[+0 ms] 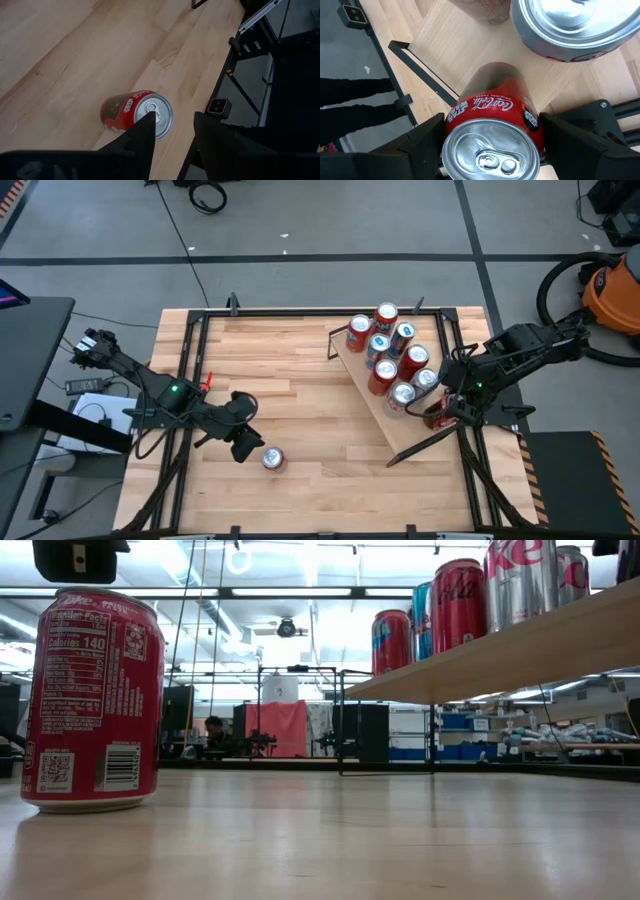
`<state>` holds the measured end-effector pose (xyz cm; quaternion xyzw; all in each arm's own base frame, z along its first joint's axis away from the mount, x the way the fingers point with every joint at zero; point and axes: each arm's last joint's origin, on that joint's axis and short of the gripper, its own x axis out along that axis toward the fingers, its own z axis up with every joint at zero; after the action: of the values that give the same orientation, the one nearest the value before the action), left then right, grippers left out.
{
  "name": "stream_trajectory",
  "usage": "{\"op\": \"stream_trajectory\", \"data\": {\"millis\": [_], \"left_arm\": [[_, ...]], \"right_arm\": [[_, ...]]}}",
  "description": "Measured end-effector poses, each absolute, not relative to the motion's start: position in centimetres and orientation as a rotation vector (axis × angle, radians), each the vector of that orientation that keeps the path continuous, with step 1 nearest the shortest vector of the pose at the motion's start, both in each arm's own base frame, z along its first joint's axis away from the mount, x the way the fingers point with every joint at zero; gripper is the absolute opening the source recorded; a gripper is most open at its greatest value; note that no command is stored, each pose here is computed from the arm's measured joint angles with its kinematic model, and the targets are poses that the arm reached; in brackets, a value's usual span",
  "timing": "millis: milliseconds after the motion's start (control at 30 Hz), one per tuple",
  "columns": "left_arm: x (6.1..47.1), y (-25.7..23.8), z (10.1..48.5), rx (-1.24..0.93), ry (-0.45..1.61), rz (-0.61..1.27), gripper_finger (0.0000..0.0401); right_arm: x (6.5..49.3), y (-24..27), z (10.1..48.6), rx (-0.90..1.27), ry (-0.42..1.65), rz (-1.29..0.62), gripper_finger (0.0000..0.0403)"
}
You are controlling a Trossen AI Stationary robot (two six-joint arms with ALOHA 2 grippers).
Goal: Place canned beverage on shelf
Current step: Put the right red soda can on the shelf
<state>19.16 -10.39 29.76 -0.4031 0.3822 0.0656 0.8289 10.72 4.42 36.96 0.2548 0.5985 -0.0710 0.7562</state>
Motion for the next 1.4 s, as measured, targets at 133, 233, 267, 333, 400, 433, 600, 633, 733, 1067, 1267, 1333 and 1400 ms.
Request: {"op": "stream_trajectory", "data": {"millis": [133, 233, 267, 333, 400, 433, 600, 633, 733, 1067, 1267, 1333, 1400], "left_arm": [[19.2, -10.4, 29.8, -0.858, 0.811, 0.140, 0.0144], [19.2, -10.4, 29.8, -0.858, 0.811, 0.140, 0.0144], [19.2, -10.4, 29.8, -0.858, 0.811, 0.140, 0.0144], [19.2, -10.4, 29.8, -0.858, 0.811, 0.140, 0.0144], [19.2, -10.4, 29.8, -0.858, 0.811, 0.140, 0.0144], [19.2, -10.4, 29.8, -0.858, 0.811, 0.140, 0.0144], [19.2, -10.4, 29.8, -0.858, 0.811, 0.140, 0.0144], [19.2, -10.4, 29.8, -0.858, 0.811, 0.140, 0.0144], [19.2, -10.4, 29.8, -0.857, 0.811, 0.140, 0.0144], [19.2, -10.4, 29.8, -0.857, 0.811, 0.140, 0.0144], [19.2, -10.4, 29.8, -0.857, 0.811, 0.140, 0.0144], [19.2, -10.4, 29.8, -0.857, 0.811, 0.140, 0.0144], [19.2, -10.4, 29.8, -0.857, 0.811, 0.140, 0.0144]], "right_arm": [[10.7, 4.4, 37.0, 0.534, 1.303, -0.140, 0.0309], [10.8, 4.4, 37.0, 0.531, 1.300, -0.139, 0.0319], [10.8, 4.4, 37.0, 0.528, 1.297, -0.142, 0.0324], [10.9, 4.4, 36.9, 0.521, 1.293, -0.150, 0.0333], [11.0, 4.4, 36.9, 0.514, 1.293, -0.159, 0.0342], [11.0, 4.4, 36.9, 0.512, 1.297, -0.161, 0.0345], [11.3, 4.6, 36.7, 0.503, 1.311, -0.172, 0.0350], [11.4, 4.6, 36.7, 0.503, 1.312, -0.172, 0.0351], [11.4, 4.6, 36.7, 0.516, 1.312, -0.179, 0.0351], [11.6, 4.2, 36.7, 0.578, 1.320, -0.178, 0.0352], [11.7, 4.0, 36.8, 0.594, 1.311, -0.179, 0.0352], [11.7, 4.0, 36.8, 0.600, 1.310, -0.174, 0.0352], [11.7, 3.9, 36.9, 0.604, 1.307, -0.172, 0.0352]]}}
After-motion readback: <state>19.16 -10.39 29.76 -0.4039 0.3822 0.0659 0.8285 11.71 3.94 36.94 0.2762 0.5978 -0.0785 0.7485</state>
